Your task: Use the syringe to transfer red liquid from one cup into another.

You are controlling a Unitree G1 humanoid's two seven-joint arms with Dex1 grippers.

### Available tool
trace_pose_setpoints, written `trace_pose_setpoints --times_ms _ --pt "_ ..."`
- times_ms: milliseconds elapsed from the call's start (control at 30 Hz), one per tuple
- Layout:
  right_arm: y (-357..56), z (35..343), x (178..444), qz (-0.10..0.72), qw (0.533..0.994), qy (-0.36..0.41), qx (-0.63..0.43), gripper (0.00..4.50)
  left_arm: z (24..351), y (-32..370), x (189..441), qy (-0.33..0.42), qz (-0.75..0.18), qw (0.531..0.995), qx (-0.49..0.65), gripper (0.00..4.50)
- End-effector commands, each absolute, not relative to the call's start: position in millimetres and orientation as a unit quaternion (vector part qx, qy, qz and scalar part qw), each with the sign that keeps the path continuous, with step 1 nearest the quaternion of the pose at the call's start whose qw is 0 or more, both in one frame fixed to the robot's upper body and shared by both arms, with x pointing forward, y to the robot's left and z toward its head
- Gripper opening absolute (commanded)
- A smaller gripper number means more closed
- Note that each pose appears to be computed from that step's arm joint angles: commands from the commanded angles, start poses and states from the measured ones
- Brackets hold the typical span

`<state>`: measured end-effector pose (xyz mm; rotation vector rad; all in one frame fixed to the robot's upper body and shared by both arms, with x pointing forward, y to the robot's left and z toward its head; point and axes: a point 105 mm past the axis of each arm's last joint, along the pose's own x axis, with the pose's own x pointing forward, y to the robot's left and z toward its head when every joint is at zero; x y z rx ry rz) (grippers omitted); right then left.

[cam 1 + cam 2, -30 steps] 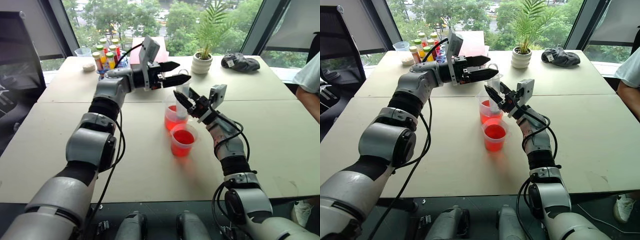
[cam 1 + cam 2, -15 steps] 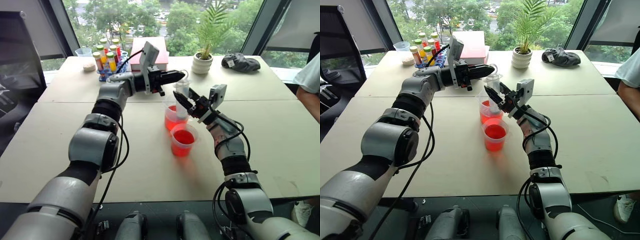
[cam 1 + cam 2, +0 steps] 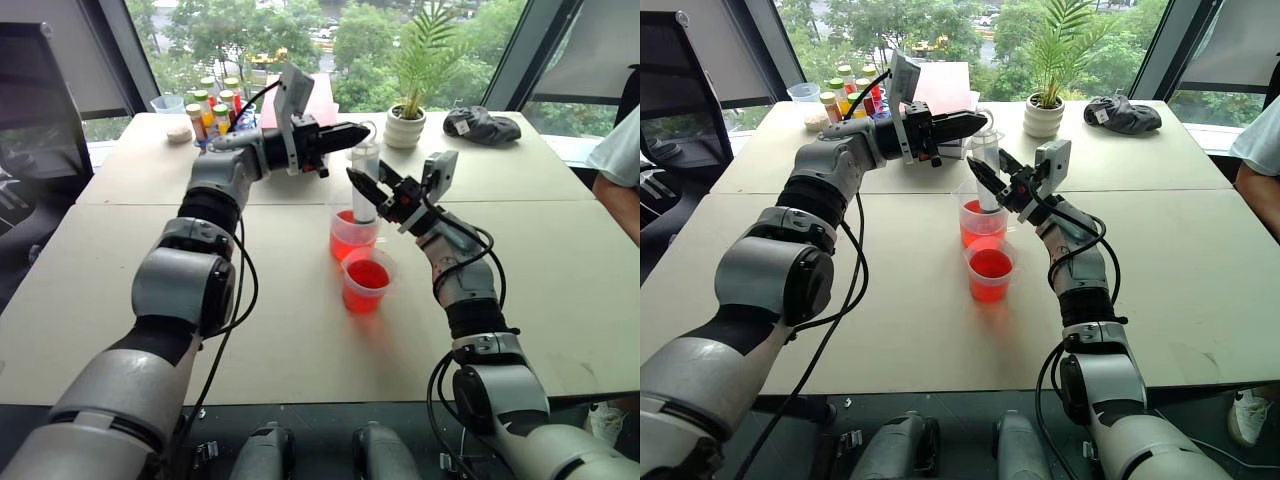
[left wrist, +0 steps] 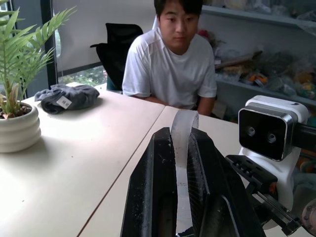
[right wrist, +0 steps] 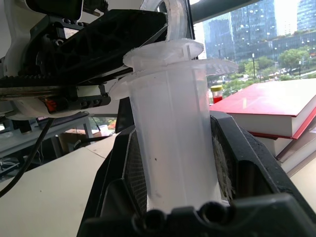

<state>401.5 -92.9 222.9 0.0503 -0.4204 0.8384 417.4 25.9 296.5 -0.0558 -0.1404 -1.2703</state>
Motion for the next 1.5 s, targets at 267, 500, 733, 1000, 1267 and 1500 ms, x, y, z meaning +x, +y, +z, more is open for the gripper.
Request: trace_pose_setpoints --times_ms 267,500,733,1000,1267,1500 --pt "-83 194 399 0.434 0.887 -0.153 0.024 1.47 376 54 412 -0.194 -0.547 0.814 0.0 0.02" --pt "-83 191 398 0.436 0.888 -0.148 0.026 1.47 378 54 411 -0.199 -0.545 0.814 0.002 0.02" --pt "-82 194 398 0.436 0.887 -0.152 0.025 1.47 378 53 410 -0.199 -0.548 0.812 0.004 0.02" --pt "-84 218 398 0.428 0.884 -0.19 0.018 1.47 356 48 409 -0.162 -0.577 0.801 0.012 0.9" --pt "-88 241 400 0.424 0.881 -0.211 0.011 1.47 342 48 405 -0.138 -0.599 0.789 0.009 4.44" --pt "-92 259 403 0.412 0.882 -0.23 0.019 1.47 336 63 397 -0.145 -0.61 0.779 0.017 4.44"
